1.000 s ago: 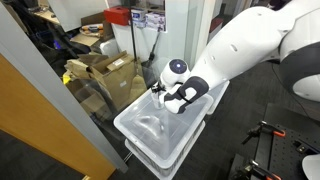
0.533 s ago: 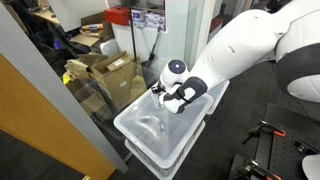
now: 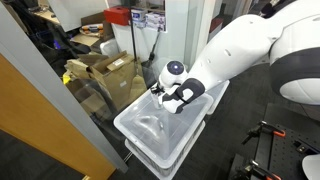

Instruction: Take the pen out of the cup and put it on the storage box

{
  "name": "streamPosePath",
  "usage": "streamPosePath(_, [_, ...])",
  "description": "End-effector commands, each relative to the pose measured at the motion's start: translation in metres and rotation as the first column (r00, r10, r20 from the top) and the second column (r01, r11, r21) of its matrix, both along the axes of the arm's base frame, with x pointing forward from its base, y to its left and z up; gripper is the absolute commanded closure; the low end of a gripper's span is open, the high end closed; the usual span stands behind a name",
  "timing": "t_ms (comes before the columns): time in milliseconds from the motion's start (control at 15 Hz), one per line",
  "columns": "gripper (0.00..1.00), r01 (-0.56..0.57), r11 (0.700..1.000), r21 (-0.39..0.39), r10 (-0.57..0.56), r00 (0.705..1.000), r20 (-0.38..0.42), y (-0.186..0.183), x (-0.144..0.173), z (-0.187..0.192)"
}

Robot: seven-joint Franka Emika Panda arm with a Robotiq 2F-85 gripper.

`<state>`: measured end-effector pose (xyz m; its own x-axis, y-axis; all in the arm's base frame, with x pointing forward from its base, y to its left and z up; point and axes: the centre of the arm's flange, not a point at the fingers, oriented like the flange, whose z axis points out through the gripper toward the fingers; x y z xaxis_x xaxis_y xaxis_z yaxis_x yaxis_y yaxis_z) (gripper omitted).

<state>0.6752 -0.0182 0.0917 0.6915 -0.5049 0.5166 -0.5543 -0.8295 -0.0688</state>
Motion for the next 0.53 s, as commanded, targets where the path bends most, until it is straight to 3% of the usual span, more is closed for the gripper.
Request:
streamPosePath(0, [0.48,0.005,1.0,0.017,-0.005,1.0,-0.017,-0.0011,0.0153,-0.0039])
streamPosePath(467, [0.5,0.007,0.998,0.059,-0.005,0.999,-0.038,-0.0006,0.0248,-0.0135])
